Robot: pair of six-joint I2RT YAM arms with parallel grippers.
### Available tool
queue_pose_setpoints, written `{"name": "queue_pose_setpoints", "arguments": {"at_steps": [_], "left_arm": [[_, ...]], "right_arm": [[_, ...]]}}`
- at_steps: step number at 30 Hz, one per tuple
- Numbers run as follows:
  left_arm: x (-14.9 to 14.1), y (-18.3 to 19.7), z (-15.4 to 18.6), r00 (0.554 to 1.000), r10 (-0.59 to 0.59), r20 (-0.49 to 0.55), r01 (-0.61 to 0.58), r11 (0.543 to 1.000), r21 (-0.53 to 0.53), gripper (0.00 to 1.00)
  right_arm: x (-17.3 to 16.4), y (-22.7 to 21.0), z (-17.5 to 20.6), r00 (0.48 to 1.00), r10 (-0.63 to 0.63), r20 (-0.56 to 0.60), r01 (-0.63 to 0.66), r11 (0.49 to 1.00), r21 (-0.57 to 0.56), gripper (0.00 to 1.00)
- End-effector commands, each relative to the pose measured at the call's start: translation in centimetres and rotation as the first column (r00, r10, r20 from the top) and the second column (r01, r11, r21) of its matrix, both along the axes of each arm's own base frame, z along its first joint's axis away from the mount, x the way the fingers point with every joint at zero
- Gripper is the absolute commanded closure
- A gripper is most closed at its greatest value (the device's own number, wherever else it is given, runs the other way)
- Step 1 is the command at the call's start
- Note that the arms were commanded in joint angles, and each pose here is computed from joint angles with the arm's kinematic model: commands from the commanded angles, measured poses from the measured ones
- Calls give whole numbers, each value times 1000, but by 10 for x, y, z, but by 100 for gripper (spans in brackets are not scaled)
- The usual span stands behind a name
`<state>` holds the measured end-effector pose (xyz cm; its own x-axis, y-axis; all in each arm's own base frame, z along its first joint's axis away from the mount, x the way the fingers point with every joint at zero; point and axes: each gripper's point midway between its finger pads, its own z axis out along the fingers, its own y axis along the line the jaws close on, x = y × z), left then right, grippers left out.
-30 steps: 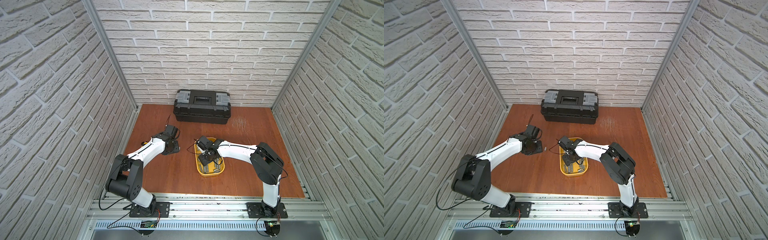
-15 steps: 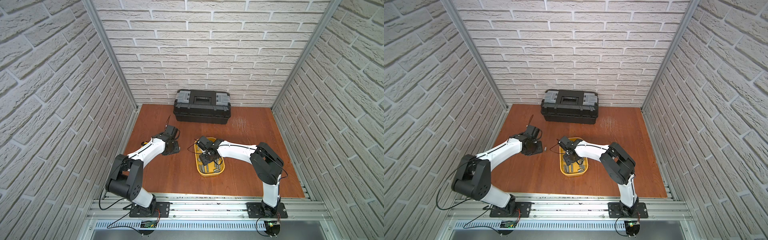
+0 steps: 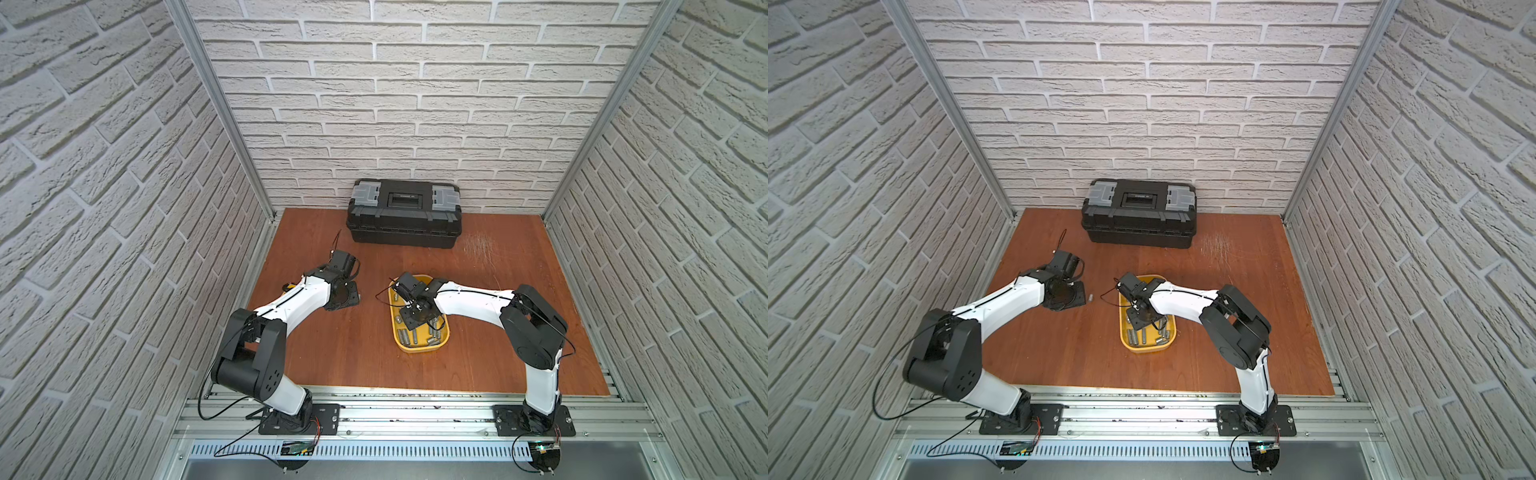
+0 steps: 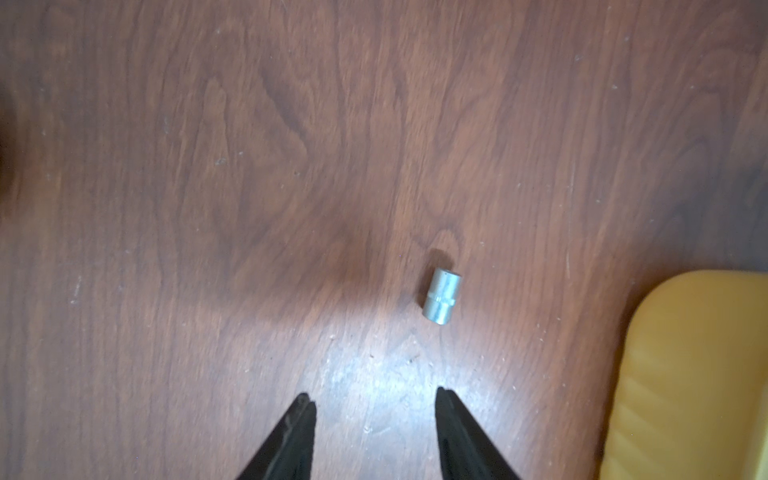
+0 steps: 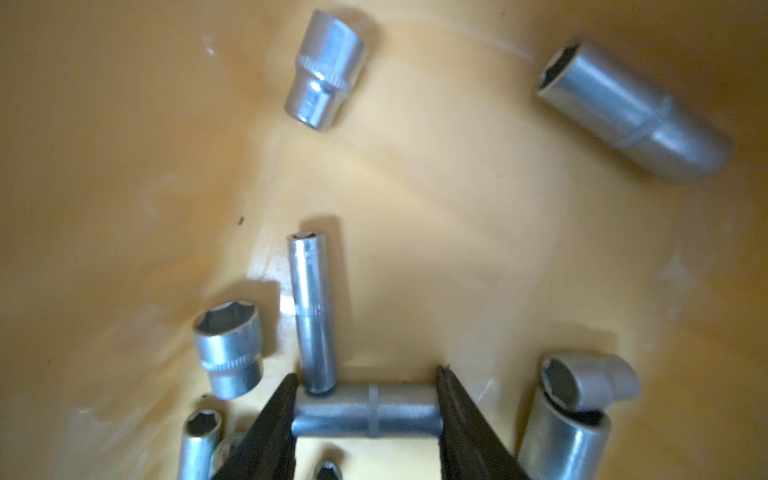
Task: Take out the socket from the storage box
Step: Pick up the socket head from the storage box, then place the socket head at the center of the board.
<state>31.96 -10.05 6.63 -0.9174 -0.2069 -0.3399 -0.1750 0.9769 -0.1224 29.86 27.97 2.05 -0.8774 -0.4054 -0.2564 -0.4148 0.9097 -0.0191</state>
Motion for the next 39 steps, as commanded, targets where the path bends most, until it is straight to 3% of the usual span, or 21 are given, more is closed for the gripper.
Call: {"name": "queue_pose_setpoints", "arguments": {"at_steps": [1, 12, 20, 28, 39], "left_arm": [[-2, 0, -2, 1000, 6, 3, -6, 1000, -7, 49], [-1, 0, 1, 1000, -2, 11, 2, 1000, -7, 49], [-2, -2, 1, 1000, -10, 13, 11, 1000, -8, 49], [0, -5, -1, 1000, -17, 12, 18, 1000, -14, 49], [-2, -6, 1, 1000, -26, 13, 27, 1000, -15, 49]], "right_arm": [[-8, -6, 4, 1000, 0, -11, 0, 1000, -12, 61], [15, -13, 80, 992, 1, 126, -7, 999, 48, 62], [42, -90, 119, 964, -167, 206, 152, 984, 89, 63], [44, -187, 89, 921, -355, 158, 354, 935, 39, 62], [61, -221, 23, 898, -437, 50, 438, 899, -7, 63]]}}
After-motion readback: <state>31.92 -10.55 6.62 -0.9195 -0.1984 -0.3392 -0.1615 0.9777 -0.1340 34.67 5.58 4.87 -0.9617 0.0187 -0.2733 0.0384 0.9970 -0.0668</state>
